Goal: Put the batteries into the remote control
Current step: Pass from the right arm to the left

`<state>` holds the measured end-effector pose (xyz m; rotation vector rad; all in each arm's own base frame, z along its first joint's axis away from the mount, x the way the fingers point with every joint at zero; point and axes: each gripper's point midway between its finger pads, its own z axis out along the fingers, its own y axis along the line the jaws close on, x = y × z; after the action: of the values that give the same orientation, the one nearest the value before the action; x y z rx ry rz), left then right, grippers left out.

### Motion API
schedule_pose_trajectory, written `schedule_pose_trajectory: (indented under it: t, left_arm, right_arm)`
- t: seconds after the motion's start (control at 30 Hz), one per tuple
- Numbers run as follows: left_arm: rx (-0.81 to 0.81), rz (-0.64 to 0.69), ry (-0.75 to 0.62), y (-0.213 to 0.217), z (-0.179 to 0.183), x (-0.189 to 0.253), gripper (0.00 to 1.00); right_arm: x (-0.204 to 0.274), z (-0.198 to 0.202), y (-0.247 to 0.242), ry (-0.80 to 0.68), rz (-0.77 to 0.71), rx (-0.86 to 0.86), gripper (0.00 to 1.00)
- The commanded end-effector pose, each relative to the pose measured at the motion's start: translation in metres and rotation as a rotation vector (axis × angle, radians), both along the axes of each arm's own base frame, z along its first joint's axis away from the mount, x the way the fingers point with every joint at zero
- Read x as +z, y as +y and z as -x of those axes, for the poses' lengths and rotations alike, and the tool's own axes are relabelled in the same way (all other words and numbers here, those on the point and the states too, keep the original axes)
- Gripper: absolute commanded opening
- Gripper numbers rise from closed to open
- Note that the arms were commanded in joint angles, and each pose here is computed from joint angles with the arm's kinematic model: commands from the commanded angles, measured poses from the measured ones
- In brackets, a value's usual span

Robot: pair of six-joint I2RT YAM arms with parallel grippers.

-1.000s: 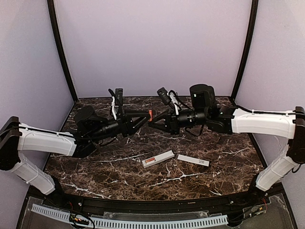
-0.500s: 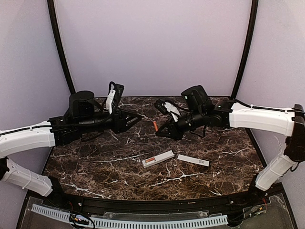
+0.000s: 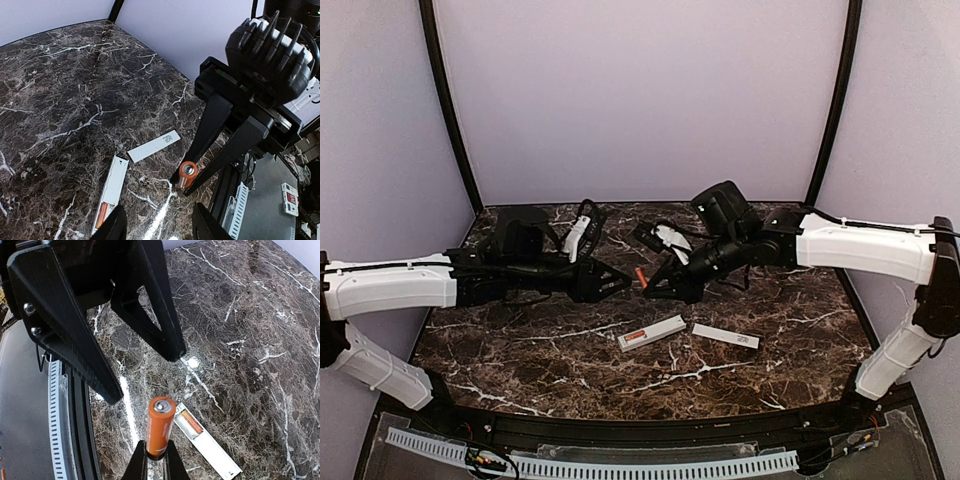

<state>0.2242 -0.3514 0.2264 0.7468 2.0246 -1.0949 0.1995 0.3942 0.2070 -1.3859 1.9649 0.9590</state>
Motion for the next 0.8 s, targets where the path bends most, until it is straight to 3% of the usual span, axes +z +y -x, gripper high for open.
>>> schedule_pose_trajectory:
  t: [0.0, 0.17, 0.33, 0.77]
  left_arm:
    - [-0.038, 0.067, -0.007, -0.012, 0.004, 0.019, 0.46]
    - [-0.047, 0.078, -0.009, -0.017, 0.004, 0.021, 0.47]
    - [-0.049, 0.072, -0.001, -0.021, 0.001, 0.017, 0.41]
    - [-0.075, 0.091, 0.018, -0.026, 0.004, 0.016, 0.09]
  right_arm:
    - [0.002, 0.008, 0.011, -0.006, -0.005, 0.055, 0.0]
    - [-0.001, 0.011, 0.015, -0.002, 0.003, 0.071, 0.0]
    - [-0.002, 0.013, 0.017, 0.002, 0.003, 0.084, 0.0]
    - [-0.005, 0.012, 0.016, -0.011, 0.011, 0.084, 0.0]
